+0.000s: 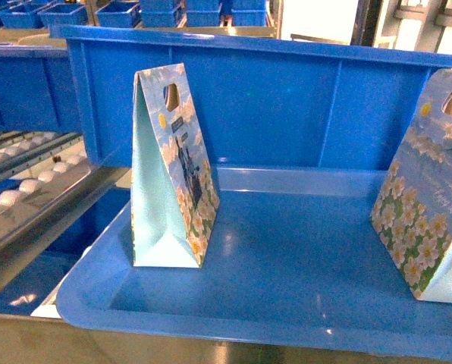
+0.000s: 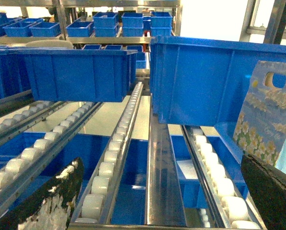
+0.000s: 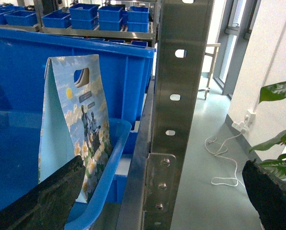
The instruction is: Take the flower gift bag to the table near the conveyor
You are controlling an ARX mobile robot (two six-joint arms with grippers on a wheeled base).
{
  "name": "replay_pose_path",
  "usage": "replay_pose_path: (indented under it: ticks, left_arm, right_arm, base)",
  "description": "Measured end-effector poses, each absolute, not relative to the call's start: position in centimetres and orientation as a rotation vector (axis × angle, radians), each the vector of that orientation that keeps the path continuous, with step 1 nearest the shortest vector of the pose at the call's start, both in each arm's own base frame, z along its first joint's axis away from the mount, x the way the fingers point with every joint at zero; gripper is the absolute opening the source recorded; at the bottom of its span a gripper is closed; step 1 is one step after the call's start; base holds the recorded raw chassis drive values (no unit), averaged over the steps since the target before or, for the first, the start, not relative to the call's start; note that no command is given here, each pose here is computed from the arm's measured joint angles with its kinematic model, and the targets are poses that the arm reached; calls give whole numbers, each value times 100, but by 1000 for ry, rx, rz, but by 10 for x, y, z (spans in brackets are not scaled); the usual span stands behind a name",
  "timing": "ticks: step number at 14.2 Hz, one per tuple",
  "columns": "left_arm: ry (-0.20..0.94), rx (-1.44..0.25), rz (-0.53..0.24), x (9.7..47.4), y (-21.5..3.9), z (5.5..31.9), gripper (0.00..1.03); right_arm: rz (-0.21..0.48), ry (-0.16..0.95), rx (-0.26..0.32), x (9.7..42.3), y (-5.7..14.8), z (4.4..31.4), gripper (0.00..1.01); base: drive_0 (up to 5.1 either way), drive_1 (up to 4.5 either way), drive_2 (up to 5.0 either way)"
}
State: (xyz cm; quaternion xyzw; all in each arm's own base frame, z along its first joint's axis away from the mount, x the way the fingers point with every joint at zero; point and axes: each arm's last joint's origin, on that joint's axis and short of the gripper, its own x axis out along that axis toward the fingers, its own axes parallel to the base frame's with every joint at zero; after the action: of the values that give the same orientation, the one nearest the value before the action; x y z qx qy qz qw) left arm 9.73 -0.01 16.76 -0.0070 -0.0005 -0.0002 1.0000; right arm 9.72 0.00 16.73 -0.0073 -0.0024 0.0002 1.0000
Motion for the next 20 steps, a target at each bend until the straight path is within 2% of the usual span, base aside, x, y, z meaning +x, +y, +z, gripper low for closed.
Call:
replay_pose_path:
  ticks: [13, 14, 17, 20]
  left_arm:
    - [-1, -14, 0, 97, 0, 168, 98]
    - [-18, -14, -4, 98, 0, 169, 98]
    - [-38, -16, -12, 107, 4, 173, 98]
    - [-50, -18, -64, 121, -4, 178, 98]
  right_arm:
    - [2, -9, -15, 97, 0, 168, 98]
    - [15, -40, -15, 99, 2, 171, 98]
    - [55, -38, -15, 108, 15, 174, 98]
    - [114, -70, -3, 113, 31, 185, 98]
  base:
    - [0, 0, 0]
    - [0, 0, 0]
    - [0, 0, 0]
    - [0, 0, 0]
